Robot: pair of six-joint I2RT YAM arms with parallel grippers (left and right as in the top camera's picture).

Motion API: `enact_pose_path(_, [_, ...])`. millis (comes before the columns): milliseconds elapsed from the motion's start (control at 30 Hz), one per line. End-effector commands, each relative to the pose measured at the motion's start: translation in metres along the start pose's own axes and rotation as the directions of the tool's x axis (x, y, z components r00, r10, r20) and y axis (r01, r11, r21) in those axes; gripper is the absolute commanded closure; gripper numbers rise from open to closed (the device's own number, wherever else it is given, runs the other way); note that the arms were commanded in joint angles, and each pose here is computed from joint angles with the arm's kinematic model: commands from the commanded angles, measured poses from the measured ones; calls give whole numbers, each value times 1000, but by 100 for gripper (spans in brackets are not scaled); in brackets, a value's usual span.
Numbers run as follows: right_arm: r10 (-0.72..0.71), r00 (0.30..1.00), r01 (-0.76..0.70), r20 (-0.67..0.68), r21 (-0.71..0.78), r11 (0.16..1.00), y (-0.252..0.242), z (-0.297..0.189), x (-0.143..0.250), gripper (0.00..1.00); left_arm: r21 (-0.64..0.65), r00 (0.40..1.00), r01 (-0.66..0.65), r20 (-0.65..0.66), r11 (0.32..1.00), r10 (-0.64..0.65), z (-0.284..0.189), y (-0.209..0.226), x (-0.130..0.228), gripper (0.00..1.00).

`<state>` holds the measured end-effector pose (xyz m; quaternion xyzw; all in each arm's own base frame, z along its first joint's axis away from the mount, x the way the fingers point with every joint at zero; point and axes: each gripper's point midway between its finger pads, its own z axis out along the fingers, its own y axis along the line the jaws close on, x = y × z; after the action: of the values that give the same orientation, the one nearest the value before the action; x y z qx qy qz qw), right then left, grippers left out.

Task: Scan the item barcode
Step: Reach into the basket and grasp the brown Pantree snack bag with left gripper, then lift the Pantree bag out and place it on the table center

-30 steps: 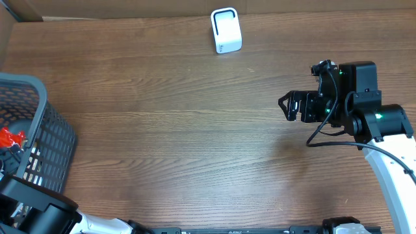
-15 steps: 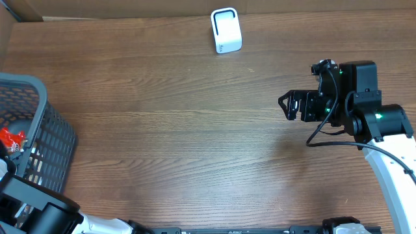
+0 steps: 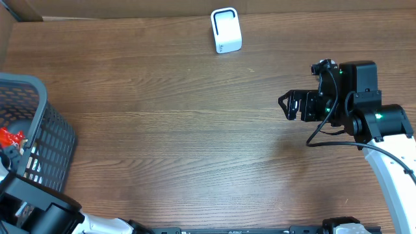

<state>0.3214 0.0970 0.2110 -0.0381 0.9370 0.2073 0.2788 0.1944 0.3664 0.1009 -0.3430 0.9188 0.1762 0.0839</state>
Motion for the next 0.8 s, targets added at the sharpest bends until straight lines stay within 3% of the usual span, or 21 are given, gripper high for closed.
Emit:
enact_pose_path(0, [-14, 999, 15, 31, -16, 1000, 7, -5, -10, 0, 30, 994, -25, 111, 999, 22, -34, -16, -47, 96])
enact_pose_path(300, [-15, 999, 15, 31, -16, 1000, 7, -5, -10, 0, 29, 943, -31, 332, 999, 19, -134, -34, -121, 96])
enact_pose_path(500, [-15, 999, 15, 31, -16, 1000, 7, -5, -10, 0, 47, 887, -61, 461, 997, 32, -202, -51, -148, 96])
enact_pose_path(667, [-14, 999, 15, 30, -15, 1000, 7, -5, -9, 0, 111, 801, -136, 598, 984, 43, -273, -77, -158, 96])
enact_pose_path(767, [-14, 999, 15, 30, -15, 1000, 7, -5, -9, 0, 154, 704, -221, 708, 963, 49, -337, -101, -149, 96])
